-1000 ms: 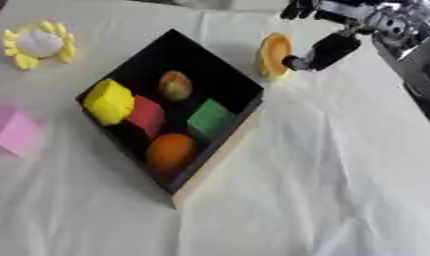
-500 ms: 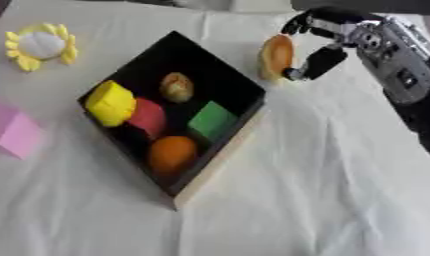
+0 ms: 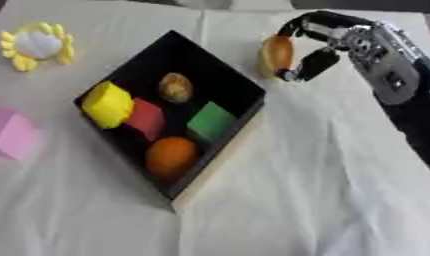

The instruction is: Pick up objects on the table and place them in the box.

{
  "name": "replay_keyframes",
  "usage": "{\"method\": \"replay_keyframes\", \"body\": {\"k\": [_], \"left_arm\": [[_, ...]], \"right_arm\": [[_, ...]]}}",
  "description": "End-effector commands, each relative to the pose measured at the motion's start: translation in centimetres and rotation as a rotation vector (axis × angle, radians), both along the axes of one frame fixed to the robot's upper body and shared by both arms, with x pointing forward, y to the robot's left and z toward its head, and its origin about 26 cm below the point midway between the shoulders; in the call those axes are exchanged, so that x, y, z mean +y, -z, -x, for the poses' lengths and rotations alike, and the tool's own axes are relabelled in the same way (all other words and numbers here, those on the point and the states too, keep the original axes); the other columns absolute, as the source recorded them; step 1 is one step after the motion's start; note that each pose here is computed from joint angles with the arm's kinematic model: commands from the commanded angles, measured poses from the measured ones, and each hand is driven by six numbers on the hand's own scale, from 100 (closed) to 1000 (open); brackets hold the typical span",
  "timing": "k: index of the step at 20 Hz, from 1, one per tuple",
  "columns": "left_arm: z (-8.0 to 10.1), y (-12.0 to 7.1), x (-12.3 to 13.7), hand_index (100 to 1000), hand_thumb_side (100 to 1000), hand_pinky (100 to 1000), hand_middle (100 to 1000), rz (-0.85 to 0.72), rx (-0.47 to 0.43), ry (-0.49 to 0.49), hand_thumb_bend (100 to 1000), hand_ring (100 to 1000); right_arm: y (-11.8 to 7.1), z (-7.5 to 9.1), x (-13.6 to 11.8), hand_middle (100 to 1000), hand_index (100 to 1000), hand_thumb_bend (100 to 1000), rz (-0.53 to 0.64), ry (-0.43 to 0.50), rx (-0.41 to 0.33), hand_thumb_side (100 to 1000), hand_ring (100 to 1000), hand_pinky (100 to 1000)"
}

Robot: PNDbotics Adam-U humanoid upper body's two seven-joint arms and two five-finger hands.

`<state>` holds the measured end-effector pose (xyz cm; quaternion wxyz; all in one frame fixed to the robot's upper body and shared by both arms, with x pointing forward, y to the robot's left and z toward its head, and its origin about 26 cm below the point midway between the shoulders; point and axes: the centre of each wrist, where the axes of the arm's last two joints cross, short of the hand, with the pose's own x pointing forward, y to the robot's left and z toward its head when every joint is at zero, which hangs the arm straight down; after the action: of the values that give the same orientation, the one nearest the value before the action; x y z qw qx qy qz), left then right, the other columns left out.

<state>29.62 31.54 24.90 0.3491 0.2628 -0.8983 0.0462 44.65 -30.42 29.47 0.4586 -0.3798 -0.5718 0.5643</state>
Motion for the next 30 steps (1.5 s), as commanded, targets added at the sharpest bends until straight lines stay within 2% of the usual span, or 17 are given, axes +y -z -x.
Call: {"method": "replay_keyframes", "body": {"k": [1, 9, 12, 13, 14, 15, 16, 17, 18, 19, 21, 23, 26, 27, 28, 29, 30], "left_arm": [[0.3, -0.9, 0.0, 880, 604, 822, 721, -0.016, -0.026, 0.005, 100, 720], [0.2, -0.9, -0.1, 880, 605, 822, 722, -0.010, -0.026, 0.008, 100, 719], [0.2, -1.0, -0.1, 880, 603, 823, 722, -0.010, -0.030, 0.009, 100, 719], [0.2, -1.1, -0.1, 880, 603, 823, 722, -0.011, -0.031, 0.009, 100, 719], [0.2, -1.1, -0.2, 880, 603, 823, 722, -0.011, -0.032, 0.009, 100, 719], [0.2, -1.1, -0.1, 880, 603, 823, 722, -0.010, -0.033, 0.008, 100, 719], [0.2, -1.1, -0.1, 880, 603, 823, 722, -0.010, -0.033, 0.008, 100, 719], [0.2, -1.1, -0.1, 880, 603, 823, 722, -0.010, -0.033, 0.008, 100, 719], [0.2, -1.1, -0.1, 880, 604, 823, 722, -0.010, -0.034, 0.008, 100, 719], [0.2, -1.1, -0.1, 880, 604, 823, 722, -0.009, -0.034, 0.008, 100, 719], [0.2, -1.1, -0.2, 880, 605, 824, 722, -0.009, -0.033, 0.010, 100, 719], [0.2, -1.1, -0.2, 880, 605, 824, 722, -0.008, -0.032, 0.010, 100, 719], [0.2, -1.1, -0.2, 878, 606, 824, 720, -0.006, -0.032, 0.009, 100, 716], [0.2, -1.1, -0.2, 878, 606, 824, 720, -0.005, -0.031, 0.009, 100, 716], [0.2, -1.0, -0.1, 878, 607, 824, 719, -0.005, -0.030, 0.009, 100, 715], [0.2, -1.0, -0.1, 878, 607, 824, 719, -0.006, -0.029, 0.007, 100, 715], [0.2, -1.0, -0.1, 878, 606, 824, 718, -0.006, -0.028, 0.006, 100, 714]], "right_arm": [[-0.9, 0.0, -0.4, 856, 900, 397, 0.013, 0.013, -0.020, 274, 911, 885], [0.2, -0.6, -0.4, 851, 903, 387, 0.030, 0.014, 0.016, 286, 916, 883], [0.4, -0.8, -0.4, 805, 892, 391, 0.036, 0.020, 0.015, 260, 911, 878], [0.5, -0.9, -0.4, 762, 865, 386, 0.038, 0.026, 0.011, 244, 904, 874], [0.6, -0.9, -0.3, 683, 799, 374, 0.040, 0.031, 0.003, 182, 879, 864], [0.6, -1.0, -0.3, 643, 766, 368, 0.040, 0.036, -0.012, 143, 864, 858], [0.6, -1.0, -0.3, 555, 671, 358, 0.038, 0.044, -0.033, 100, 815, 839], [0.7, -1.0, -0.2, 522, 631, 354, 0.036, 0.052, -0.057, 100, 789, 831], [0.6, -1.0, -0.2, 470, 551, 350, 0.033, 0.061, -0.085, 100, 749, 817], [0.6, -1.0, -0.1, 458, 531, 338, 0.030, 0.070, -0.115, 100, 734, 811], [0.6, -1.0, 0.0, 406, 462, 251, 0.013, 0.081, -0.174, 100, 646, 782], [0.6, -0.9, 0.1, 396, 448, 209, 0.000, 0.081, -0.216, 100, 621, 775], [0.7, -0.8, 0.2, 389, 429, 129, -0.019, 0.071, -0.241, 106, 590, 763], [0.6, -0.7, 0.3, 391, 432, 100, -0.026, 0.063, -0.244, 123, 584, 761], [0.5, -0.6, 0.4, 394, 435, 100, -0.033, 0.055, -0.244, 181, 579, 759], [0.3, -0.5, 0.5, 395, 435, 100, -0.039, 0.044, -0.240, 131, 575, 757], [0.1, -0.3, 0.5, 395, 435, 100, -0.046, 0.034, -0.235, 132, 570, 755]]}}
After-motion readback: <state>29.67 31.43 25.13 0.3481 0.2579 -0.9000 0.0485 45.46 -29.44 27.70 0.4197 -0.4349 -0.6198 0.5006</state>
